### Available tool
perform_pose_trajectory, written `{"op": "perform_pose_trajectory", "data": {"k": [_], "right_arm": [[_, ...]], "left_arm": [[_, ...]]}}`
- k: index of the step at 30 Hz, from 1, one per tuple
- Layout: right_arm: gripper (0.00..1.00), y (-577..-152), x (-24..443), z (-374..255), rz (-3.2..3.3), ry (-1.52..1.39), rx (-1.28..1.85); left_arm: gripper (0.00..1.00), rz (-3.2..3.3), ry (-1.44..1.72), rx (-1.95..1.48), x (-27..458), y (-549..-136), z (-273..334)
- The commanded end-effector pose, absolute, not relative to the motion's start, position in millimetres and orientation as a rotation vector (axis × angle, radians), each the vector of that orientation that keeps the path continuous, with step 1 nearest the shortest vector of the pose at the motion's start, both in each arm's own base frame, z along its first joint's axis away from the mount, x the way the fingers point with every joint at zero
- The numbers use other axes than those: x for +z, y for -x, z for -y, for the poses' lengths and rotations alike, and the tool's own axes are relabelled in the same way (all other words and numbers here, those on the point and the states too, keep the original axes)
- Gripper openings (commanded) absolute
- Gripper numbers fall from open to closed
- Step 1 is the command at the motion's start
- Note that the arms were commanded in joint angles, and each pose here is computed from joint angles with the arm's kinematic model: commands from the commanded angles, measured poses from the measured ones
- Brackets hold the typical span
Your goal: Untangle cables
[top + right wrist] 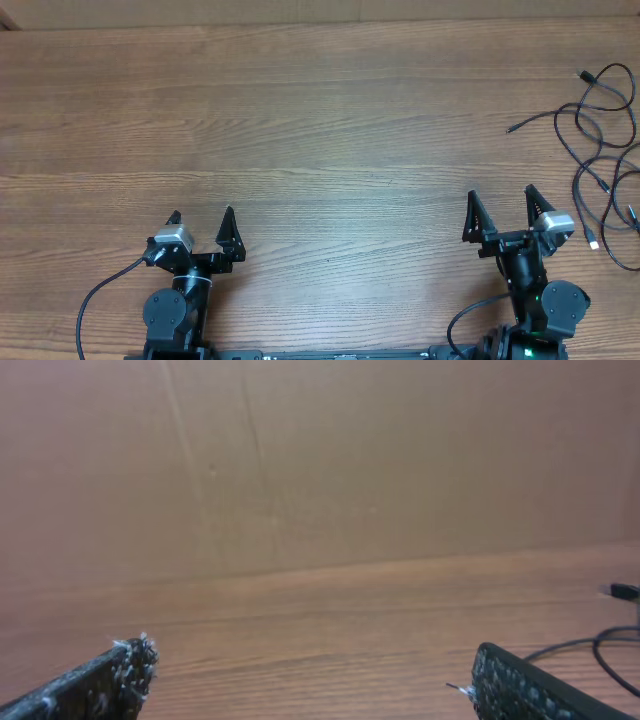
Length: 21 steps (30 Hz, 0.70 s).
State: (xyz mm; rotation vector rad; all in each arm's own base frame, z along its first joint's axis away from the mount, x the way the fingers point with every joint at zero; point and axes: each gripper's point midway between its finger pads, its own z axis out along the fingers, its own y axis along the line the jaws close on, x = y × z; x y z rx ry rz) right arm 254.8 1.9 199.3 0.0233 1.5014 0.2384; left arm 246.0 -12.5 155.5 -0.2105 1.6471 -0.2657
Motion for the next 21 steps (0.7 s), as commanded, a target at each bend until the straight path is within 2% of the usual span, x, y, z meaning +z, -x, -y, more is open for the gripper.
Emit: {"op": "perform_pose_trajectory", "data": {"k": [1, 5, 21], "right_arm": [[1.00, -250, 195, -3, -1.503, -0.037, 0.235], [1.00, -243, 175, -4, -1.578, -0.061, 0.249], [1.00, -243, 176, -13, -1.575, -0.033, 0.275]], "left_arm": [[1.00, -1.643, 0.187, -0.254, 156, -246, 13], [1.00, -1.643, 0.187, -0.254, 156, -246, 13], [1.00, -1.642, 0.188, -0.254, 156, -246, 13]]}}
